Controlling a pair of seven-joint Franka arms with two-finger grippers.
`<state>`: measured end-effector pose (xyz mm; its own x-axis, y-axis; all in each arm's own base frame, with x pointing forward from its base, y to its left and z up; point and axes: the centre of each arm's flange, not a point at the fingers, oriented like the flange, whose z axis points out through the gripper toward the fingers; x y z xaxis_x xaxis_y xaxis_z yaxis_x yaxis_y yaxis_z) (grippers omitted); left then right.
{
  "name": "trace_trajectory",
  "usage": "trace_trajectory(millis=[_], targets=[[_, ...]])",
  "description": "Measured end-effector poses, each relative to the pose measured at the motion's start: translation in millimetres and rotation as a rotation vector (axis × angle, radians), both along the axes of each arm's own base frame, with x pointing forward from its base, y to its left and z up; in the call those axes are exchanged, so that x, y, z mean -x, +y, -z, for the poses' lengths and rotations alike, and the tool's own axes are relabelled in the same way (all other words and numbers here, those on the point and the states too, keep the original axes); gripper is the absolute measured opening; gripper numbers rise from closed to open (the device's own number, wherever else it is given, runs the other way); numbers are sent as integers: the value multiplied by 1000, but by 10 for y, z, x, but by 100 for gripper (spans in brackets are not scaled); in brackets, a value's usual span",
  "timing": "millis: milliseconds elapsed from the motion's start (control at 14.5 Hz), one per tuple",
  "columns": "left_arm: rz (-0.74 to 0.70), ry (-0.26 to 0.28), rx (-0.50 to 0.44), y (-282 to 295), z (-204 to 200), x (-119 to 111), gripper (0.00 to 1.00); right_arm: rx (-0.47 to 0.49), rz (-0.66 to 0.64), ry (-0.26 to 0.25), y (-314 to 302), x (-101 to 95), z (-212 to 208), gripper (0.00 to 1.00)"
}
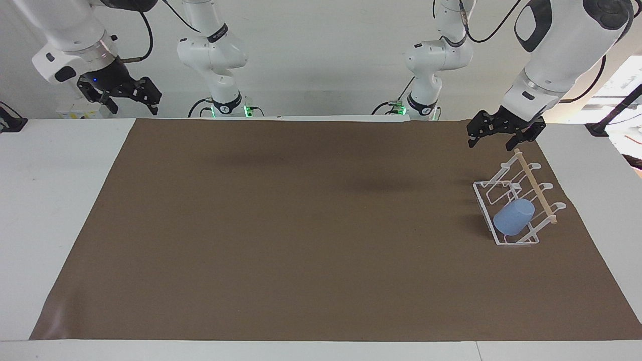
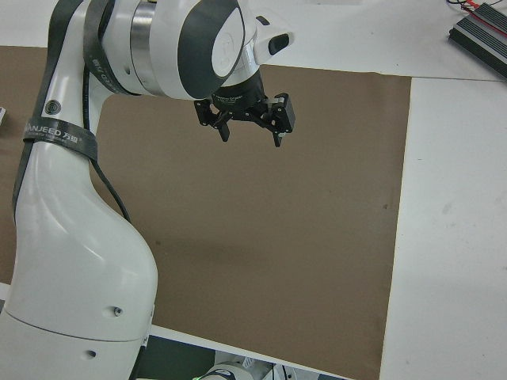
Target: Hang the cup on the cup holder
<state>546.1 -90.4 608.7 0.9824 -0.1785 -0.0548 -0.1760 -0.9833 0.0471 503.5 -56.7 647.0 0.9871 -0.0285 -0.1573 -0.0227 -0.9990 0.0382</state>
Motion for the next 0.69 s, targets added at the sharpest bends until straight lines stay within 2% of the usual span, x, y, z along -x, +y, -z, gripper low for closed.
trace_trajectory(millis=[344, 688], targets=[[19, 17, -12, -32, 10, 30, 100, 0, 0, 0, 0, 0, 0, 100], [23, -4, -12, 76, -101, 64, 100, 0, 0, 0, 0, 0, 0, 100]])
